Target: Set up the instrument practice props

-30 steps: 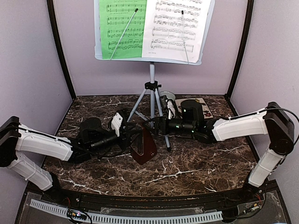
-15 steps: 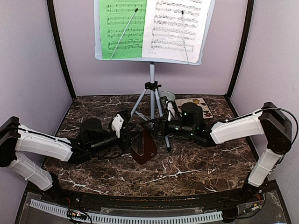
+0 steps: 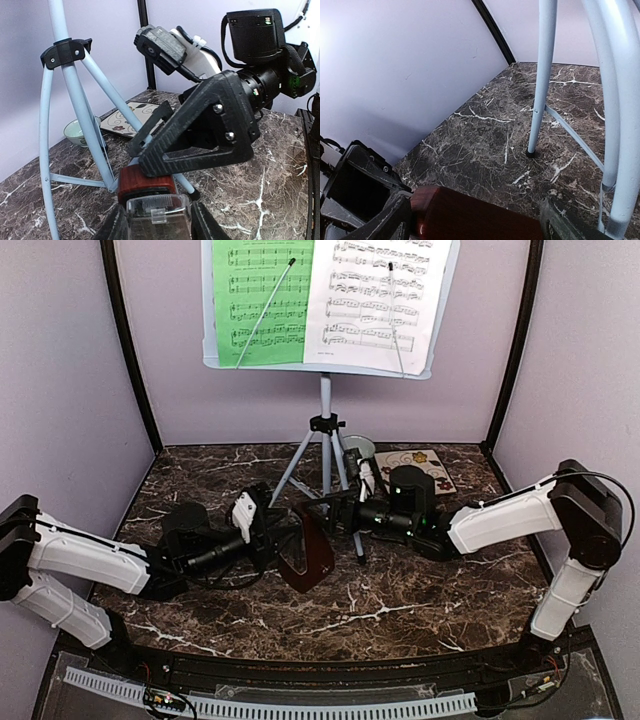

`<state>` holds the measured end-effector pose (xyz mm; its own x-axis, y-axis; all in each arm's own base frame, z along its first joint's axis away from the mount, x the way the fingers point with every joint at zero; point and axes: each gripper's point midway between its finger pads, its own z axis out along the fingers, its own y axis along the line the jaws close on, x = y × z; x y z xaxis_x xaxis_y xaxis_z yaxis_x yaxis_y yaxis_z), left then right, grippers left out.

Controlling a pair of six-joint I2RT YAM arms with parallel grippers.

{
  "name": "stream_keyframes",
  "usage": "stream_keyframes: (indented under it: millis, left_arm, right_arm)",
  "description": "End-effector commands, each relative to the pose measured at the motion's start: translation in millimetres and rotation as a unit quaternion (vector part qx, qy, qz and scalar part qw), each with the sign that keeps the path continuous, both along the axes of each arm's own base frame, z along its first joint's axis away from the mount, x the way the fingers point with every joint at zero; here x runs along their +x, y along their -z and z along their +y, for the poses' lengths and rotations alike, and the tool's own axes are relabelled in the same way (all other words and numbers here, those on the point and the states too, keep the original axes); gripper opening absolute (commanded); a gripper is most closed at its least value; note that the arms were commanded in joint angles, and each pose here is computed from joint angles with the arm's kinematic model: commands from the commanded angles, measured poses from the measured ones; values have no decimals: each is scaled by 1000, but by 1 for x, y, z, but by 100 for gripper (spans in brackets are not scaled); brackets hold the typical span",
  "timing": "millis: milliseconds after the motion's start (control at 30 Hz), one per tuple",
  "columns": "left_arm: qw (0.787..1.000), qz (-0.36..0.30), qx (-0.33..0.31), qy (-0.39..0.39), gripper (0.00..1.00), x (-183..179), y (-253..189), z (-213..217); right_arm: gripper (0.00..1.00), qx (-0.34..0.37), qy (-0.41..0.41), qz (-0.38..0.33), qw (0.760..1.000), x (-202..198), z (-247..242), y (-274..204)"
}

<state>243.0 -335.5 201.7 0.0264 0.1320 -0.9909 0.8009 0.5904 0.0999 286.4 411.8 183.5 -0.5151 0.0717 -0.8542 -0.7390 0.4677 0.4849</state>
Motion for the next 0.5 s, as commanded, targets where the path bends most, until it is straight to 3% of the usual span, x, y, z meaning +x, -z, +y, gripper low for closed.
stream_keyframes:
  millis: [0, 200, 467]
  left_arm:
    - [1000, -8, 5, 24, 0, -18, 7, 4]
    - [1000, -10, -7, 22, 0, -18, 3, 6]
    - [997, 40, -35, -49, 0, 6, -18, 39]
  right_arm:
    - [88, -234, 40, 119, 964, -18, -62, 158]
    - [88, -231, 32, 121, 965, -19, -61, 159]
    - [87, -189, -6, 102, 977, -21, -39, 128]
